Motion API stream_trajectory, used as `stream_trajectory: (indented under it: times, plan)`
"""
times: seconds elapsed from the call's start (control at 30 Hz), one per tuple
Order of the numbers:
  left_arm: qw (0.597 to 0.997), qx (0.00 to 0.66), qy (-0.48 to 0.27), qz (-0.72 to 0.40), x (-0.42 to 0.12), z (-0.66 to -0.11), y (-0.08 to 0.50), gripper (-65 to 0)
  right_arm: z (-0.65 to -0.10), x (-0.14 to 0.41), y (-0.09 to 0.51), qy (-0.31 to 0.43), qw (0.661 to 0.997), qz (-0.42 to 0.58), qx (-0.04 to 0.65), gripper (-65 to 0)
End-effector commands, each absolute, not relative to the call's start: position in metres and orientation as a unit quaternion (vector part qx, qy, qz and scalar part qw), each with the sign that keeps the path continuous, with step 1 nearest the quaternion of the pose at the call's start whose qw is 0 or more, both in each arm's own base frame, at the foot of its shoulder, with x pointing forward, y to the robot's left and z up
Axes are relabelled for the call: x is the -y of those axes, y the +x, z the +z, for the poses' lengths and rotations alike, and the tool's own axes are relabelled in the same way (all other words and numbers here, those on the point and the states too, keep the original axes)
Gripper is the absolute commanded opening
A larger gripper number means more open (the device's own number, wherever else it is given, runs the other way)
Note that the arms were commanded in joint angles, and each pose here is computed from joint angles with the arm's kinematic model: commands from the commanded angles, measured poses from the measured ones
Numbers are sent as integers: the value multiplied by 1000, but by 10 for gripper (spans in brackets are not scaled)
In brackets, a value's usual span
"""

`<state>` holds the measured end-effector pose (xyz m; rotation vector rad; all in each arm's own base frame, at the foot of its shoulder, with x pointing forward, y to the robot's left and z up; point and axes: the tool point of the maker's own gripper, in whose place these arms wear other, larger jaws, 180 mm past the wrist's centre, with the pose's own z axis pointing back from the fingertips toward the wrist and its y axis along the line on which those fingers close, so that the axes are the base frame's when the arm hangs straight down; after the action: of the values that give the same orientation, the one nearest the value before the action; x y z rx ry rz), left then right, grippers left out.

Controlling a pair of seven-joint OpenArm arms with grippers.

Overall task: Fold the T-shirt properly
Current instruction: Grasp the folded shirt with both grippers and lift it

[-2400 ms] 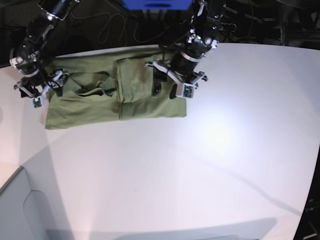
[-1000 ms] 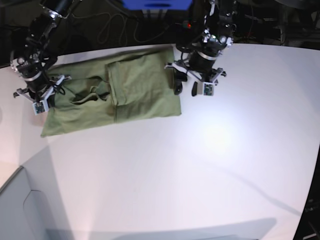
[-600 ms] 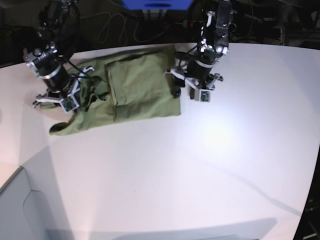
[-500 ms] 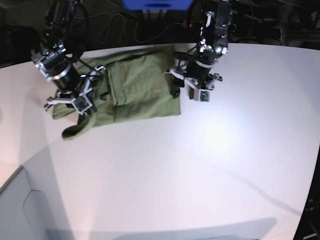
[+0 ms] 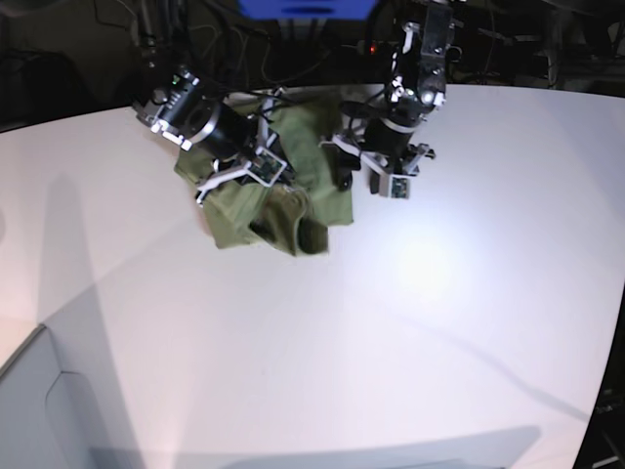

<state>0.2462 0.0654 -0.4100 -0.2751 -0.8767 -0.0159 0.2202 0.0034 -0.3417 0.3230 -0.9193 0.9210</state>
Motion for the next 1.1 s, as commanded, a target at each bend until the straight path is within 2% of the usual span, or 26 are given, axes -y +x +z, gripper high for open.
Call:
stream_trajectory:
  times: [0.0,0.33,0.83,0.93,1.07]
  plan:
    - [886,442,-138,-7,-64,-399,252,-331,-334,-8,226,160,773,426,442,-650]
    - [886,444,-138,-7,-64,-398,253,-329,-341,-24,225,178,766,441,433,-650]
    - [885,444,-138,-8,-64,-398,253,-329,-362,-27,228,188,776,442,409,-636]
    - [885,444,-138,-8,-64,-398,253,-329,-361,-28,226,190,775,442,409,-523]
    - [886,444,-137,-8,-65,-398,253,-329,-347,-28,226,186,767,441,427,-285]
